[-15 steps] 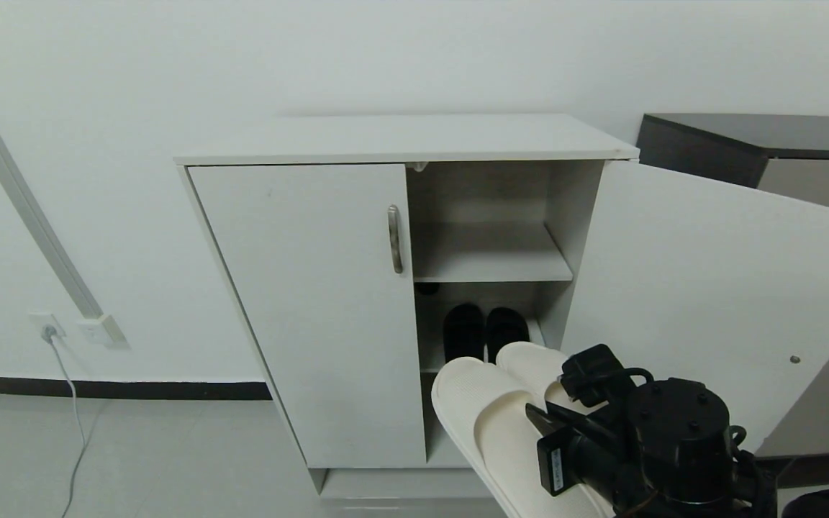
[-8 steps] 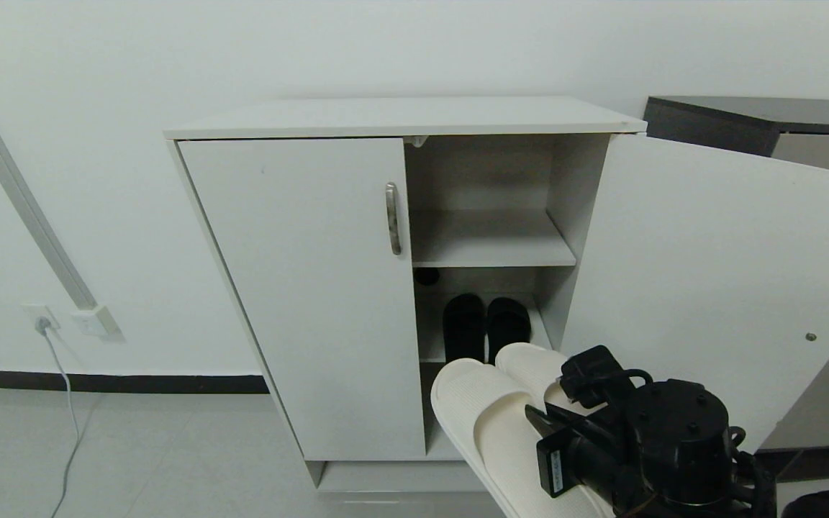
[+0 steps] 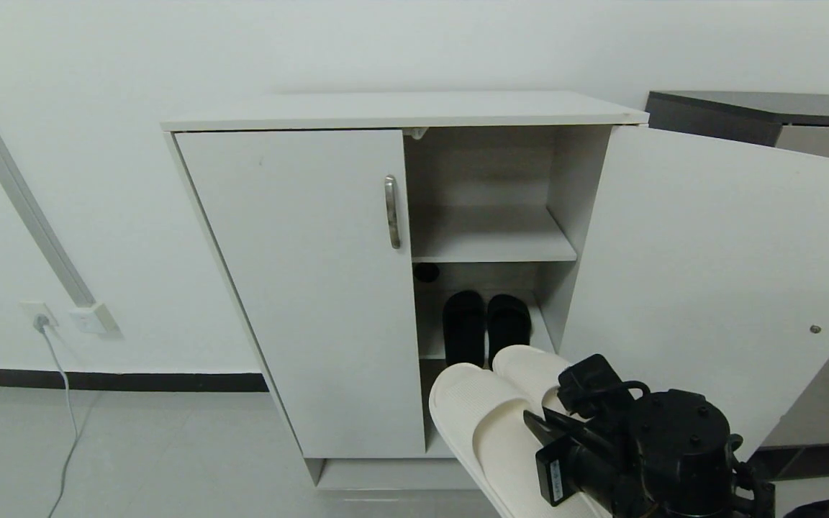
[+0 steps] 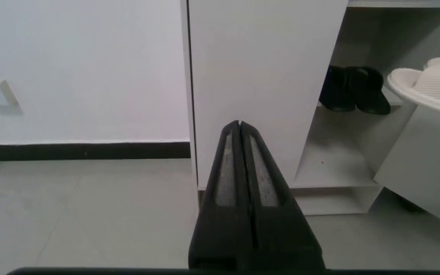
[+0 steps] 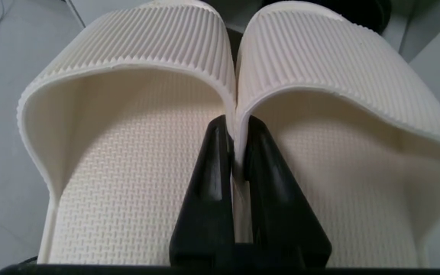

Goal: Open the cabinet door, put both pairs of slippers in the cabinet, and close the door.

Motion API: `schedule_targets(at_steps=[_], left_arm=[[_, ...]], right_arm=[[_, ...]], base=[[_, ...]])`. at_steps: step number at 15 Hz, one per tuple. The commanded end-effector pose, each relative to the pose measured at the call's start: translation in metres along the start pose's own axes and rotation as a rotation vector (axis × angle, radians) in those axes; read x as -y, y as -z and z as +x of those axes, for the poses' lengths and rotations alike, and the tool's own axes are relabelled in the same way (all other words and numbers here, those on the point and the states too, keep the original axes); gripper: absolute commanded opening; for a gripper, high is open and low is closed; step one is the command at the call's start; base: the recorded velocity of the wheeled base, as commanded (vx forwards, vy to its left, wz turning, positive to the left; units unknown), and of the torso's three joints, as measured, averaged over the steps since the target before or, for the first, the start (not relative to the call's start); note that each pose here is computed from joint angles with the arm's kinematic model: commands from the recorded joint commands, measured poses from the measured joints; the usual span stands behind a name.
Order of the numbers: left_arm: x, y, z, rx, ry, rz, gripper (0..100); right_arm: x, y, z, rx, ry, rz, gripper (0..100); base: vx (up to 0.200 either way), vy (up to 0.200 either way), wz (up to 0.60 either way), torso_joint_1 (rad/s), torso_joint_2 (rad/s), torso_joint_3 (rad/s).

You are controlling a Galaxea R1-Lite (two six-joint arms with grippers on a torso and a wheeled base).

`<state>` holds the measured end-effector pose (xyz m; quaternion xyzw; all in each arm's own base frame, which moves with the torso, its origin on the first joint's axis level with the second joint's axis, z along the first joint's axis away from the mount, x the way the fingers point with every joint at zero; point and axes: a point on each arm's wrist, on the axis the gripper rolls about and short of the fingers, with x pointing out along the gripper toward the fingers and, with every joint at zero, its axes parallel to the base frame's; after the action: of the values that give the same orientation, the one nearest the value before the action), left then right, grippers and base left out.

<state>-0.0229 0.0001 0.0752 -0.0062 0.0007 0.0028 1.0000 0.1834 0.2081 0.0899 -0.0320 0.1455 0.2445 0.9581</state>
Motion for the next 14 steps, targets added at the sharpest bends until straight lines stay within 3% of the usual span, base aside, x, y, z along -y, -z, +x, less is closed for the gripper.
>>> schedule_targets(at_steps=[1, 10, 12, 14], left_arm=[[0.000, 0.000, 0.000, -0.002, -0.001, -0.001, 0], [0.000, 0.000, 0.000, -0.002, -0.001, -0.001, 0], [0.000, 0.000, 0.000, -0.002, -0.001, -0.001, 0], [0.000, 0.000, 0.000, 0.000, -0.001, -0.001, 0]], right_arm=[[-0.001, 0.004, 0.002, -0.012, 0.000, -0.005, 0], [-0.004, 0.013, 0.011, 0.005, -0.005, -0.009, 0], [-0.005, 0.014, 0.012, 0.016, -0.008, -0.005, 0], [-0.005, 0.016, 0.013, 0.011, -0.007, -0.023, 0]], base=[[0.000, 0.000, 0.00, 0.000, 0.00, 0.000], [0.000, 0.000, 0.00, 0.000, 0.00, 0.000], [0.000, 0.000, -0.60, 0.000, 0.00, 0.002], [0.000, 0.000, 0.00, 0.000, 0.00, 0.000]])
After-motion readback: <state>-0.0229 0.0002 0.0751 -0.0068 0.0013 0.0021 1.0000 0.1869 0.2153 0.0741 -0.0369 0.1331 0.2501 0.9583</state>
